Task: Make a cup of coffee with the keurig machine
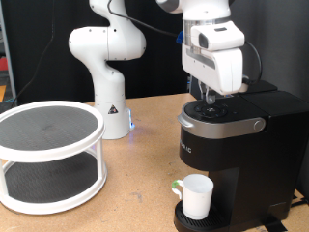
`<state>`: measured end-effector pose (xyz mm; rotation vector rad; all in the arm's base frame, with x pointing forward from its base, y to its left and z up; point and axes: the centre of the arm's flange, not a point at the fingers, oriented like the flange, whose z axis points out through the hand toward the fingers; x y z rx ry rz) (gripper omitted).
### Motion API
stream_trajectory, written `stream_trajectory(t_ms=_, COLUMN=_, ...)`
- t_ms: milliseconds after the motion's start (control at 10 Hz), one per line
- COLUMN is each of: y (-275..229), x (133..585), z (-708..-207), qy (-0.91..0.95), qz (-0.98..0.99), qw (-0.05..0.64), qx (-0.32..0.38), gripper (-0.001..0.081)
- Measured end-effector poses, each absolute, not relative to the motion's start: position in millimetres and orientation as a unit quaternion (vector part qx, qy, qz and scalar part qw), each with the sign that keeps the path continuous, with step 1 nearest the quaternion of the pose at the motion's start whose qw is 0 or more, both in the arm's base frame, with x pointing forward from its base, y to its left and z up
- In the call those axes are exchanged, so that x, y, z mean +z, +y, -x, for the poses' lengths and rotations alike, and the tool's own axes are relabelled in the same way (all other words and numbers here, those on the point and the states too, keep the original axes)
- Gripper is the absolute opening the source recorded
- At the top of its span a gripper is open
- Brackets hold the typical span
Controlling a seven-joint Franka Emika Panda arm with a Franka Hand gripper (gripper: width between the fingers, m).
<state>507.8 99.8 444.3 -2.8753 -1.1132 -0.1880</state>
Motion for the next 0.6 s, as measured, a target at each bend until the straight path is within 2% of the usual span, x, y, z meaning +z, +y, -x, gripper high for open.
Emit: stream_trajectory(t_ms=600, y=104, x=427, z=-511, qy=-0.363, qz=0.929, qw=0.022, qx=-0.064, gripper=0.0007)
